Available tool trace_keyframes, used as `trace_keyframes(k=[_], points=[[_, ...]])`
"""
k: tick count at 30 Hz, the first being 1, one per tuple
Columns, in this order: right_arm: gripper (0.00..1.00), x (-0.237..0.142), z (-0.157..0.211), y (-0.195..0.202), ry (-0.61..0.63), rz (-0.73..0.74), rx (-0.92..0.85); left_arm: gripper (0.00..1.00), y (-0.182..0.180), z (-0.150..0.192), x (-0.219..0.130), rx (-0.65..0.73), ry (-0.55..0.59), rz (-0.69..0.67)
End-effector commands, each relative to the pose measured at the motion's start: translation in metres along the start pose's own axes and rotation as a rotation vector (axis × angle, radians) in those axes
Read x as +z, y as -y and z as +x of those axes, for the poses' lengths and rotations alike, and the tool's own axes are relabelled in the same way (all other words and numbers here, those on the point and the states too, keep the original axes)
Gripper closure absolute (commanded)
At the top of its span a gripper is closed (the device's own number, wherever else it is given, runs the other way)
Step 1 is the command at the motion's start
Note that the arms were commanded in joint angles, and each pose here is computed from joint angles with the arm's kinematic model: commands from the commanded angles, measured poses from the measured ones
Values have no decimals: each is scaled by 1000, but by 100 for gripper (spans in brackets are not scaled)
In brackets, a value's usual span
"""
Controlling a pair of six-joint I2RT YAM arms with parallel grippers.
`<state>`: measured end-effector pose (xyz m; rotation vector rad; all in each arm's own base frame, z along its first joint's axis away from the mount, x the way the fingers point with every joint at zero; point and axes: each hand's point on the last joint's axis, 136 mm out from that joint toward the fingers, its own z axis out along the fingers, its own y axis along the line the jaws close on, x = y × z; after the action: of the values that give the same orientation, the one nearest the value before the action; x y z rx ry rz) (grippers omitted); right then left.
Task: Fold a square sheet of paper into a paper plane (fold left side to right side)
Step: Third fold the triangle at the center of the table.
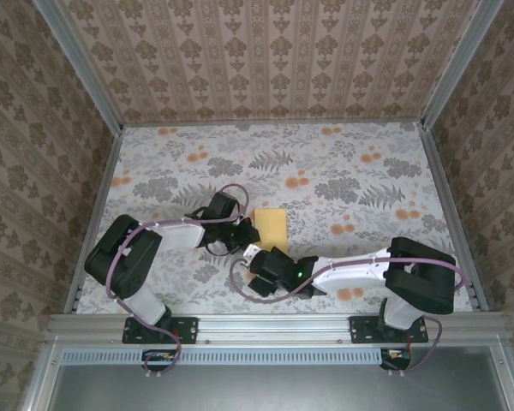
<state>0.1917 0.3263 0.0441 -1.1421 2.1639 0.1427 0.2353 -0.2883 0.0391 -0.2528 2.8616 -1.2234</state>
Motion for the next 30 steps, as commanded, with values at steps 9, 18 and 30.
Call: trace_keyframes(k=[9,18,30], points=[[45,5,-15,10,21,64,4,98,0,5,-2,-12,-11,-4],[71,4,-19,15,33,67,38,98,-1,5,-2,-11,-12,-6],[100,-2,-18,16,36,13,64,94,-1,7,-2,5,-23,-11]])
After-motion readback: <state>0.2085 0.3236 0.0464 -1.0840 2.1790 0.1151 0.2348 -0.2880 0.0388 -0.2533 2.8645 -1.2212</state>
